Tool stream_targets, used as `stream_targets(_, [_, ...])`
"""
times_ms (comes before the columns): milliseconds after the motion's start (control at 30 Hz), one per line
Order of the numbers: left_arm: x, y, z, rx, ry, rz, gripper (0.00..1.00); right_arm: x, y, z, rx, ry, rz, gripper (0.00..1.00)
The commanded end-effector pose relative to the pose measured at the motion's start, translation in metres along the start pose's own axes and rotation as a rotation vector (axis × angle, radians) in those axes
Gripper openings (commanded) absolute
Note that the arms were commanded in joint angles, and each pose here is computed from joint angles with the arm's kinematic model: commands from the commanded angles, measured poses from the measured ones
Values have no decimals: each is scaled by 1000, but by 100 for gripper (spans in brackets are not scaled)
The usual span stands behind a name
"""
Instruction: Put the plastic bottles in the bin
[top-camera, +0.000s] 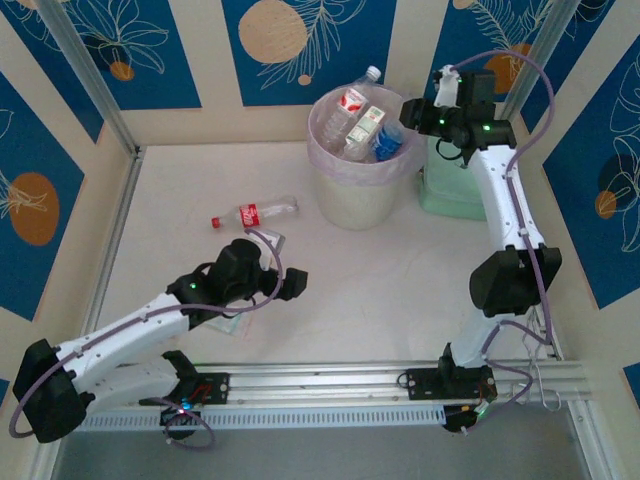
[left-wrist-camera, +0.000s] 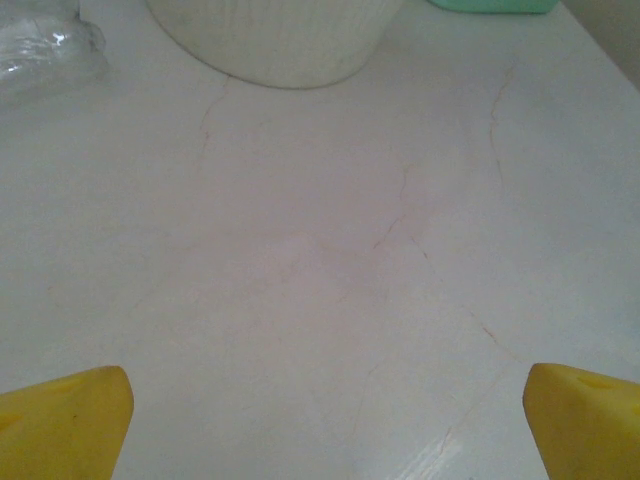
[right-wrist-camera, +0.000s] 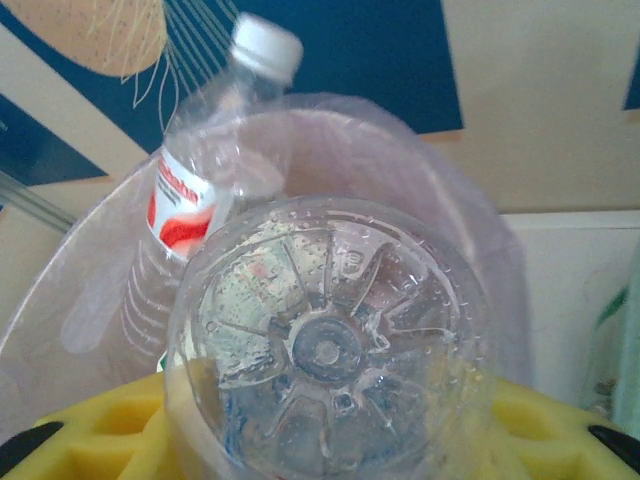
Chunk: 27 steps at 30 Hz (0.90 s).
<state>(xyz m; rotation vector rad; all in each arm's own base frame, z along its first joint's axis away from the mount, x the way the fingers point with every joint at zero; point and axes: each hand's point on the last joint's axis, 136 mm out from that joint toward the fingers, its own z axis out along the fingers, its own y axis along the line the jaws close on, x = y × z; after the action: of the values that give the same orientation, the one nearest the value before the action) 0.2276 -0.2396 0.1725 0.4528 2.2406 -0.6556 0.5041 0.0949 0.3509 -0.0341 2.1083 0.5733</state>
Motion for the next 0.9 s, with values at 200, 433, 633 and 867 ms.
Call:
stream_targets(200, [-5,-1,-2,4,-4,-5,99,84,15,61,-41,254,38,28])
stream_targets(433, [-3,2,-5,-3,-3,-1,99,79,23,44,-184,282,187,34])
stream_targets(633, [-3,1,-1,5,-9,-9,99,51,35,4,-242,272,252,40])
stream_targets(867, [-4,-2,4,16,6,-10,99,79,29,25,-119,357,206,46])
